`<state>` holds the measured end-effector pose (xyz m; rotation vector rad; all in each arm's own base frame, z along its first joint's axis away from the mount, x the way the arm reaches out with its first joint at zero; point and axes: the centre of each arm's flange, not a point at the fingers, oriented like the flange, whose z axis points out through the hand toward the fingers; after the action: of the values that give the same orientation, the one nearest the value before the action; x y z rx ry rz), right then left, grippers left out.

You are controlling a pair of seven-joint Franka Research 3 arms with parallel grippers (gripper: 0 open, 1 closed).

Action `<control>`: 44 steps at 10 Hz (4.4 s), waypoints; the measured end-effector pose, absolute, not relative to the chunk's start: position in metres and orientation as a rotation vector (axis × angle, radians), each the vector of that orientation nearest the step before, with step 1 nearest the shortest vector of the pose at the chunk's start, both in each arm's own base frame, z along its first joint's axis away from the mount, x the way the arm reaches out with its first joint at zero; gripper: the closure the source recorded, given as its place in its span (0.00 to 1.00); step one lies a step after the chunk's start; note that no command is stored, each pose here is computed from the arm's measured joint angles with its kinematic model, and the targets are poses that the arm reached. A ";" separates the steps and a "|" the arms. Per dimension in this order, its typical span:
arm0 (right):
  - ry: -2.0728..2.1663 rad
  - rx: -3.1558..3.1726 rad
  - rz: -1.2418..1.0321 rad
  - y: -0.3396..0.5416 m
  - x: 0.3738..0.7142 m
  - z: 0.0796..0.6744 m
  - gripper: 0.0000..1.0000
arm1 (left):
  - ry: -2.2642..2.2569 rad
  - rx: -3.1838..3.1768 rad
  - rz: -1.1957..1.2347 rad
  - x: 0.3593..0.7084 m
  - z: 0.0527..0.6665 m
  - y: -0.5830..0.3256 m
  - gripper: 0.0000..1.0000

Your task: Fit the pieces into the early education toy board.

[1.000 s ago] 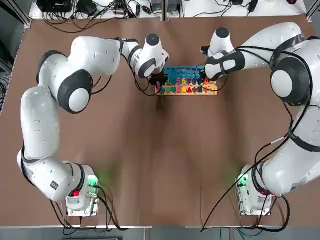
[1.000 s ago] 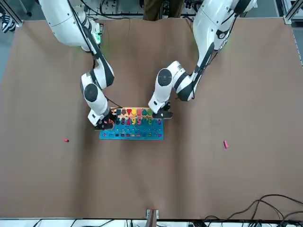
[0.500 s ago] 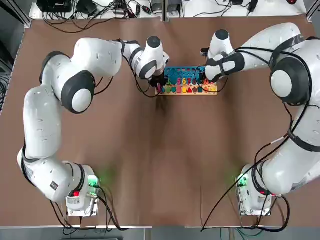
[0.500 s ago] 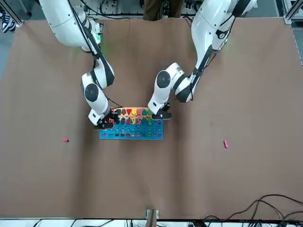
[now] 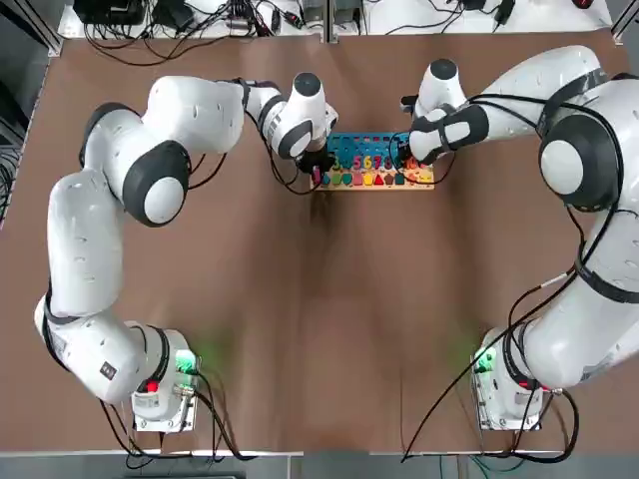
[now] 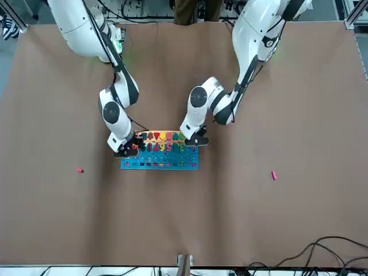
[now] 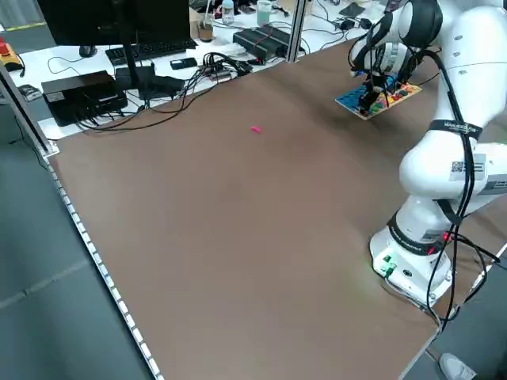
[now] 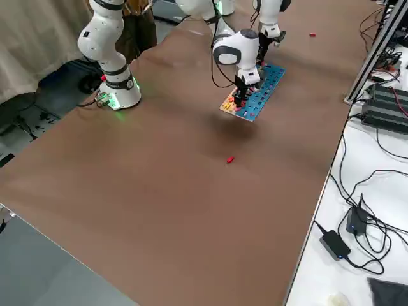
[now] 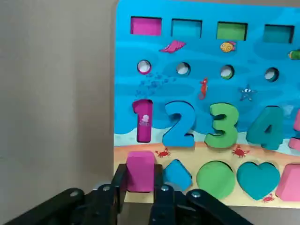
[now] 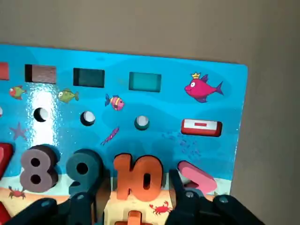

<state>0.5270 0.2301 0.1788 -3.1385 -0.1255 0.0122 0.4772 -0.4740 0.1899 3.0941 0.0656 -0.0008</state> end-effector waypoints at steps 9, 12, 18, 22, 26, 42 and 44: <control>-0.123 -3.141 0.014 0.229 0.528 0.181 0.49 | 0.060 3.097 -0.005 0.475 0.190 -0.475 0.74; -0.124 -3.146 0.034 0.229 0.527 0.182 0.49 | 0.060 3.099 -0.006 0.475 0.190 -0.475 0.74; -0.119 -3.144 0.018 0.232 0.532 0.192 0.49 | 0.060 3.100 -0.008 0.475 0.190 -0.475 0.74; -0.060 -3.163 0.026 0.215 0.550 0.228 0.48 | 0.060 3.102 -0.010 0.475 0.190 -0.475 0.74; 0.094 -3.160 0.000 0.155 0.574 0.246 0.11 | 0.063 3.106 -0.015 0.475 0.189 -0.474 0.74; 0.307 -3.133 0.011 -0.045 0.621 0.224 0.25 | 0.058 3.119 -0.034 0.472 0.189 -0.475 0.74; 0.308 -3.132 0.021 -0.062 0.620 0.220 0.25 | 0.057 3.118 -0.034 0.472 0.189 -0.476 0.74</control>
<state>0.6203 -0.0622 0.2202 -3.1325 0.3085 0.0205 0.4720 -0.4756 0.1893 3.1183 0.0573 -0.0339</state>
